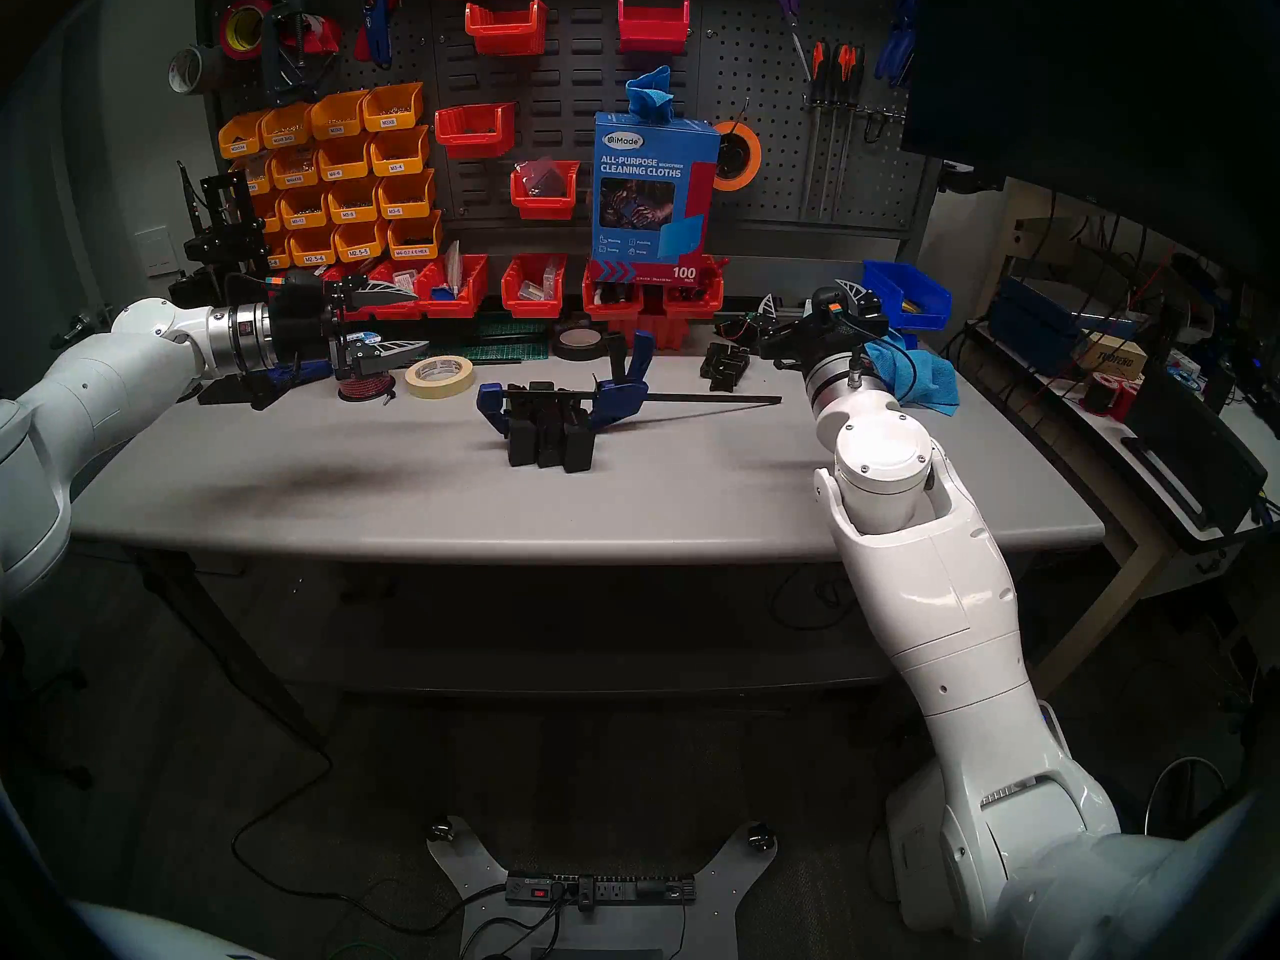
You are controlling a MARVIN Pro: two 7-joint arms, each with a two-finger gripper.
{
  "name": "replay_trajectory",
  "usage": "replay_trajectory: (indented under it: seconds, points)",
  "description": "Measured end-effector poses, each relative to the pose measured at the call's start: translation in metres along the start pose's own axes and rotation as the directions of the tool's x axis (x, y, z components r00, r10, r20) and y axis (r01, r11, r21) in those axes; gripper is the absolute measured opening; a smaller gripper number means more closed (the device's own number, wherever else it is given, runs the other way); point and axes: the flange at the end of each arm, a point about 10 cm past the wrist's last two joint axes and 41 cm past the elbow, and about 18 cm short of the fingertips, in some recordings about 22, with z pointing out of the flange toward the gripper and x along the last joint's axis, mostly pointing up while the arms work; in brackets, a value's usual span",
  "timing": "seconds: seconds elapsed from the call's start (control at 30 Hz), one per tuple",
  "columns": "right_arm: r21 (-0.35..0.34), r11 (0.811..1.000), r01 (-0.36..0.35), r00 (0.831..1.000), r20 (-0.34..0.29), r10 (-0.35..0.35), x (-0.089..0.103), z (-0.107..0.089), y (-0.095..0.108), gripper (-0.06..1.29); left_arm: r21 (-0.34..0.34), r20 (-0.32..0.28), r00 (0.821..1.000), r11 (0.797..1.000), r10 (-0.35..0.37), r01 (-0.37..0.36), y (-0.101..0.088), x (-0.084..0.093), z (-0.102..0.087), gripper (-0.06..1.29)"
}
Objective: Clamp the two 3D printed pieces together with the clamp
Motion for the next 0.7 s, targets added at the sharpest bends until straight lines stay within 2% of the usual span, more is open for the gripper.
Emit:
replay_trajectory:
  seconds: [0.6, 0.7]
  points:
    - [0.038, 0.999, -0.022, 0.999, -0.045, 0.024, 0.004, -0.010, 0.012, 1.26, -0.122, -0.023, 0.999, 0.992, -0.037, 0.034, 0.036, 0.011, -0.018, 1.23]
    - [0.043, 0.999, -0.025, 0.998, -0.048, 0.027, 0.003, -0.011, 0.012, 1.26, -0.123, -0.015, 0.999, 0.992, -0.040, 0.038, 0.039, 0.012, -0.020, 1.23]
